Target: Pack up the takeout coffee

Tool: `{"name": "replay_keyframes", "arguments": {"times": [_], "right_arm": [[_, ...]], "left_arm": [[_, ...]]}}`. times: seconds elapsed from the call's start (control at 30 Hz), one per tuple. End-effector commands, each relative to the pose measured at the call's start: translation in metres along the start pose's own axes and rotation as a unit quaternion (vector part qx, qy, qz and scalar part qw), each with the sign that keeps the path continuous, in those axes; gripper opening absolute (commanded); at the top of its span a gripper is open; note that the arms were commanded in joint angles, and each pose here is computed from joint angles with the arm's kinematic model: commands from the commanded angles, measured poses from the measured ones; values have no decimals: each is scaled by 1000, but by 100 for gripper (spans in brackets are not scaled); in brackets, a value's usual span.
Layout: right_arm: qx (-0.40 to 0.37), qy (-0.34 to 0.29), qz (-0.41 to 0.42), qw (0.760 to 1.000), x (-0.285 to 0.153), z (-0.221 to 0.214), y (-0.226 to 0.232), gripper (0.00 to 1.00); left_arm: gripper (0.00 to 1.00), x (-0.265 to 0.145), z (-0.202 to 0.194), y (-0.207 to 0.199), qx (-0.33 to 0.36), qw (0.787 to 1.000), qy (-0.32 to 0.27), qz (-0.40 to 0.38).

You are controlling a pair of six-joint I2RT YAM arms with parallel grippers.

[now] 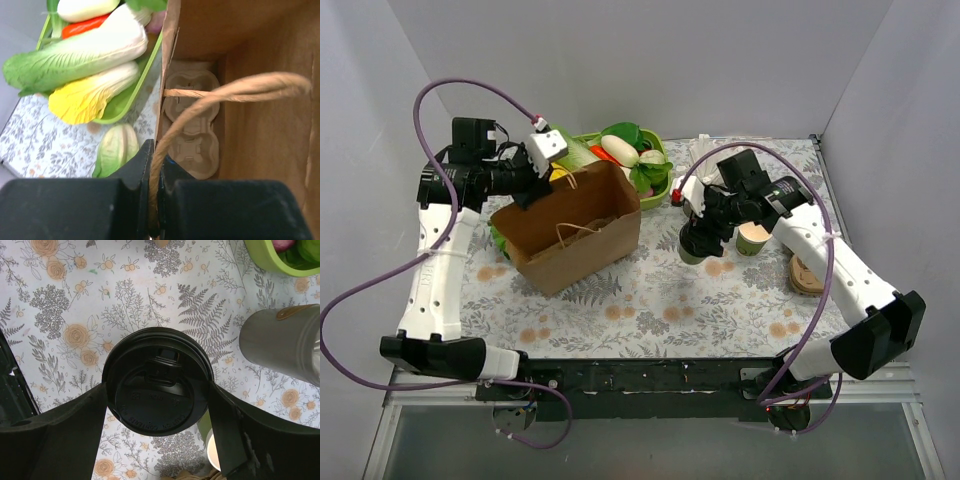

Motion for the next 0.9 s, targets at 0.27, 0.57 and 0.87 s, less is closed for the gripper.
{"name": "replay_keyframes", "arguments": {"times": [0.27, 0.57, 0.87], "right_arm": [[9, -144, -54, 988, -95, 83, 2, 48], [-19, -225, -55, 973, -143, 121, 13, 47], [-44, -274, -16, 961, -166, 139, 36, 46]], "left_arm": [[0, 36, 22, -70, -21, 991, -104, -84], [46, 37, 50, -56, -60, 986, -134, -81], [76, 0, 47, -48, -44, 996, -76, -4]]}}
Point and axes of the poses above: each gripper's point midway between its finger pads, its own x axis out along the fingers, its own y axis along the line the jaws close on, z = x × y, the point moved 7 cm from there along -x, back along the fingers, and after that the axes turned 7 degrees about x, right-handed, at the moved point
